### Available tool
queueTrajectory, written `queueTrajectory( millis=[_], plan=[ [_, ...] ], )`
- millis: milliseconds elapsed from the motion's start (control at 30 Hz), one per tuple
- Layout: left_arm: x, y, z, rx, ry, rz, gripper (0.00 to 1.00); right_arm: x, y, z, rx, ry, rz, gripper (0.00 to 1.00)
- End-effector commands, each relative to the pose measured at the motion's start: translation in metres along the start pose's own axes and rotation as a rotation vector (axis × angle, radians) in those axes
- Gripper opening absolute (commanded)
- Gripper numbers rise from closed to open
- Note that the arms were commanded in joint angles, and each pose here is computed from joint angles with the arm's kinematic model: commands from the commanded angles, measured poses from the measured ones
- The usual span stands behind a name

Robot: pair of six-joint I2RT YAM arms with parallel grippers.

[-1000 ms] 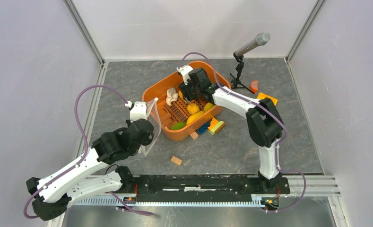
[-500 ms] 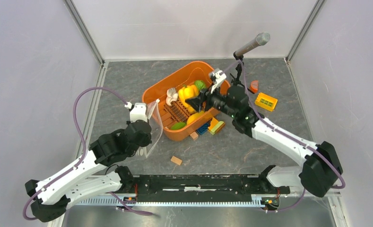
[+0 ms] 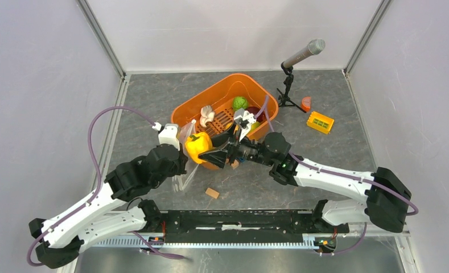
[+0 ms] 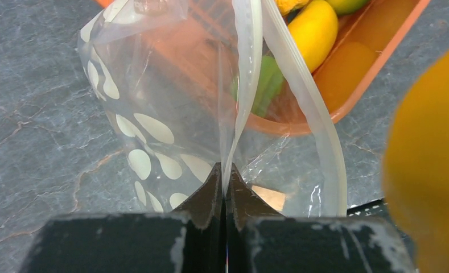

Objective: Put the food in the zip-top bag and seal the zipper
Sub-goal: Place the fake vegetable in the zipper food storage bag.

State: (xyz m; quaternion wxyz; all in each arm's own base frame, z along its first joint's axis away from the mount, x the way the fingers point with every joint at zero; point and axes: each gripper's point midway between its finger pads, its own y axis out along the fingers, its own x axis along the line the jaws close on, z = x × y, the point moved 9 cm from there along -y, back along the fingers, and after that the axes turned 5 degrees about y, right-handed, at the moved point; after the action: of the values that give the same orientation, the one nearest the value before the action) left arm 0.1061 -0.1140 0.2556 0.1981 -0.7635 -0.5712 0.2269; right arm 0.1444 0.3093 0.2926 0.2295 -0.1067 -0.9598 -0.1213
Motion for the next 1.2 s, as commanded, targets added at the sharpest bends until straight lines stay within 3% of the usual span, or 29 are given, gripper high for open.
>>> queueTrajectory(
  millis=[0, 200, 500, 733, 933, 1033, 1167],
  plan=[
    [-0.007, -0.008, -0.008, -0.061, -0.071, 0.105, 0.03, 0.007, 0.014, -0.004, -0.062, -0.026, -0.068, 0.39],
    [0.002, -0.025, -0.013, -0.131, -0.125, 0.134, 0.03, -0.005, 0.022, 0.021, 0.030, -0.054, -0.034, 0.40],
    [0.010, -0.032, -0.017, -0.155, -0.141, 0.084, 0.05, -0.017, 0.027, 0.038, 0.255, -0.266, 0.079, 0.43],
    [0.004, -0.031, -0.025, -0.101, -0.119, 0.055, 0.11, -0.033, 0.038, 0.031, 0.375, -0.367, 0.417, 0.47],
    [0.003, -0.036, -0.033, -0.090, -0.117, 0.039, 0.13, -0.025, 0.051, 0.025, 0.464, -0.477, 0.519, 0.49],
    [0.005, -0.035, -0.033, -0.096, -0.123, 0.025, 0.15, -0.019, 0.057, 0.026, 0.517, -0.539, 0.530, 0.57],
    [0.006, -0.033, -0.030, -0.093, -0.127, -0.002, 0.15, -0.003, 0.059, 0.026, 0.484, -0.517, 0.347, 0.79]
  ],
)
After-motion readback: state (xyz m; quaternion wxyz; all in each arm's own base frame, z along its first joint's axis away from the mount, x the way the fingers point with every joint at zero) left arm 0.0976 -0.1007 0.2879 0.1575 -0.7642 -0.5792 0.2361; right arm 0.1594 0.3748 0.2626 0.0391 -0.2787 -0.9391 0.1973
